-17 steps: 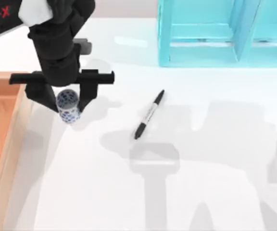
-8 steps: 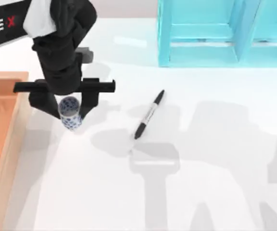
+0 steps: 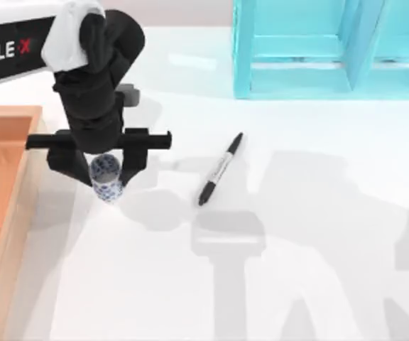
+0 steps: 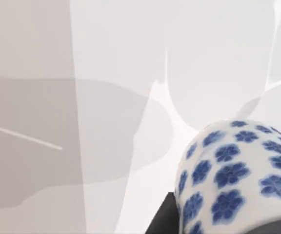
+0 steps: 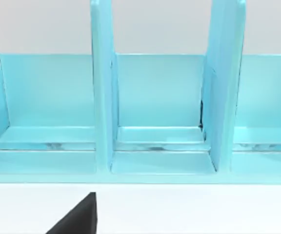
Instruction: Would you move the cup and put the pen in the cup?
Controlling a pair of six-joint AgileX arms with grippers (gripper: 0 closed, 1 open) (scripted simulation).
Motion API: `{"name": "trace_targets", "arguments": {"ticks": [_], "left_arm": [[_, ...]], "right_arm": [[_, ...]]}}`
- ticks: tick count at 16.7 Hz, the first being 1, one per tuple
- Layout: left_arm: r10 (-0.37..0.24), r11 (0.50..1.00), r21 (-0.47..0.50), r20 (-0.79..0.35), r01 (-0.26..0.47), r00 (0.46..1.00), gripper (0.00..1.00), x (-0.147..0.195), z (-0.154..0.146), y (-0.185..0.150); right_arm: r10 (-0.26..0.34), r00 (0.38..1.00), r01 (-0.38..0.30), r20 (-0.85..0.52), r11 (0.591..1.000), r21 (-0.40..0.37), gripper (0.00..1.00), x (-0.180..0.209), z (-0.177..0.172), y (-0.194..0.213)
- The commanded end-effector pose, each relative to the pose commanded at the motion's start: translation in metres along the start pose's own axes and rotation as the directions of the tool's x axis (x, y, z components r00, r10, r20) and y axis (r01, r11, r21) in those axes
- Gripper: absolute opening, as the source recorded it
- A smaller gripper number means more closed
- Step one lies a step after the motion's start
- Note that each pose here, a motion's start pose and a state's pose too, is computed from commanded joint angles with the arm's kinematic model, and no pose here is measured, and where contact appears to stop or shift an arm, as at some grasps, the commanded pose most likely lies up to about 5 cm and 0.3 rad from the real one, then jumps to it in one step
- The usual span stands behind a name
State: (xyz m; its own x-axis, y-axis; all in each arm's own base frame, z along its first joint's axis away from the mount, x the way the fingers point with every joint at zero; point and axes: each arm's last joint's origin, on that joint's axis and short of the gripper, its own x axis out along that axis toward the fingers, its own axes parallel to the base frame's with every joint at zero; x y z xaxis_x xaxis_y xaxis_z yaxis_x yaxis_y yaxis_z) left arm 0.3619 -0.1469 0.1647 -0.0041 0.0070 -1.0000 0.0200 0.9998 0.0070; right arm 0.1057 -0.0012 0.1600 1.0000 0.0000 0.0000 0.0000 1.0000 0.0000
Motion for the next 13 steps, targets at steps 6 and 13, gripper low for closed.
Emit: {"name": "trace_targets", "arguments": {"ticks": [6, 13], "left_arm": [[0.000, 1.000, 0.000, 0.000, 0.000, 1.000, 0.23, 0.0000, 0.0000, 0.0000], [0.000, 1.000, 0.000, 0.000, 0.000, 1.000, 0.75, 0.0000, 0.0000, 0.0000]], "right_arm": [[0.000, 1.000, 0.000, 0.000, 1.000, 0.000, 1.00, 0.0000, 0.0000, 0.0000], [0.000, 1.000, 0.000, 0.000, 1.000, 0.000, 1.00, 0.0000, 0.0000, 0.0000]]}}
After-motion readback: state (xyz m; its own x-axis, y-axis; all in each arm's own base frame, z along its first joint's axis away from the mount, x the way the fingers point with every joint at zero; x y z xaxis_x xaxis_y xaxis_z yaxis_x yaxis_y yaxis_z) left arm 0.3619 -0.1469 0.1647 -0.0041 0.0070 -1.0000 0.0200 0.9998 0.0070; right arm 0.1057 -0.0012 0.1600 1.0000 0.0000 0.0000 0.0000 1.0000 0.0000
